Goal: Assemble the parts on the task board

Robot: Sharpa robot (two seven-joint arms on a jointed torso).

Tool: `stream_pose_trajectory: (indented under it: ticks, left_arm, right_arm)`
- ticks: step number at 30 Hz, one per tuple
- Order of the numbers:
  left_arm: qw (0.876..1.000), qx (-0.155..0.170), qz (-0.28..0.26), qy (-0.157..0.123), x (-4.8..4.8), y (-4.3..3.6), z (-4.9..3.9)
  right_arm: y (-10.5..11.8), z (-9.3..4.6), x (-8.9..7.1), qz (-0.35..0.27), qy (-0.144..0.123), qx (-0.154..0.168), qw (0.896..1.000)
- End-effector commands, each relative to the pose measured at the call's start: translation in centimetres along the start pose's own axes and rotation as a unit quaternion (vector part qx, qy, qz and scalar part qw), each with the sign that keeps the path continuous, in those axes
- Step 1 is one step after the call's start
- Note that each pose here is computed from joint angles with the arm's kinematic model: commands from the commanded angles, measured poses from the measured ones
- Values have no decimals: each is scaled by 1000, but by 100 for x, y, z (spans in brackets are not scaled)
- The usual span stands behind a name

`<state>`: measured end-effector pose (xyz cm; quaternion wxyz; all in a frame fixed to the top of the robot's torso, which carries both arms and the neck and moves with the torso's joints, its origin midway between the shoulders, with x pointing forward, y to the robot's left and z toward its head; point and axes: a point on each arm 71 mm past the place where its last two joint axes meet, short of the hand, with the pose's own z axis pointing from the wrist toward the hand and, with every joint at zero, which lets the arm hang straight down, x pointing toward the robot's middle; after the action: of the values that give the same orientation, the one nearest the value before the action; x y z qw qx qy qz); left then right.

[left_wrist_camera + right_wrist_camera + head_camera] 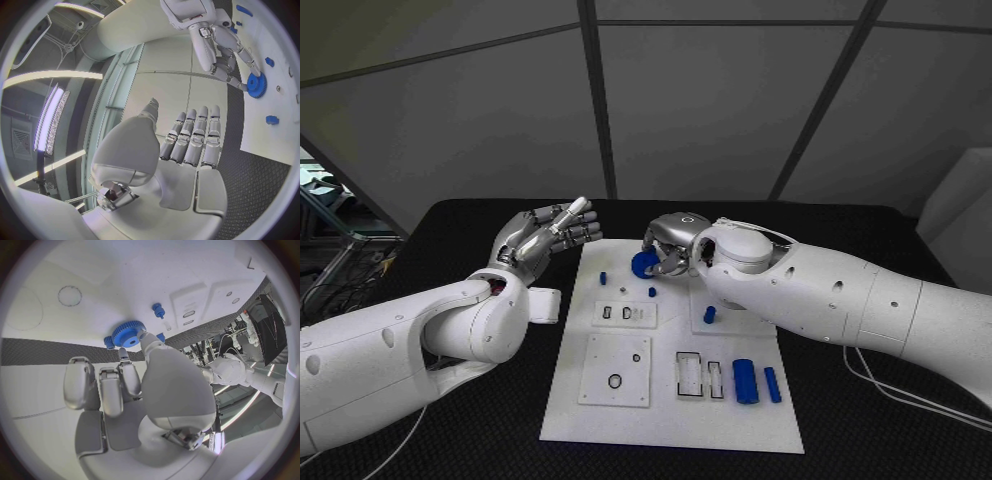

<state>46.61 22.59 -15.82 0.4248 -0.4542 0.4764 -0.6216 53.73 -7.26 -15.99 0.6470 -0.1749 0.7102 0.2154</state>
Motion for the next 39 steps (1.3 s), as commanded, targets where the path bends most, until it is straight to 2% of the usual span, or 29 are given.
stream_pose_trajectory:
  ticks: [1, 10, 20, 24, 29, 31, 34, 39]
  left_arm:
    - [1000, 2, -2, 6, 15, -13, 5]
    - [1000, 1, -1, 4, 14, -11, 5]
    - [1000, 0, -1, 3, 6, -11, 2]
    - [1000, 0, 0, 3, 5, -12, 1]
    - [1000, 0, 0, 2, -7, -12, 2]
    - [1000, 0, 1, 1, -16, -12, 3]
    - [1000, 0, 1, 0, -28, -12, 5]
    - [1000, 0, 2, -2, -44, -12, 5]
  right_arm:
    - [-3, 4, 13, -7, 16, 1, 1000]
    - [-8, 1, 39, 7, 33, -2, 999]
    - [-66, -29, 29, 18, 27, 4, 999]
    - [-106, -64, -26, 25, -9, 6, 1000]
    - [-234, -201, -169, 55, -102, -5, 993]
    - [-306, -285, -213, 76, -126, -14, 989]
    - [-424, -415, -241, 102, -136, -19, 985]
    - [-725, -713, -256, 151, -122, -7, 981]
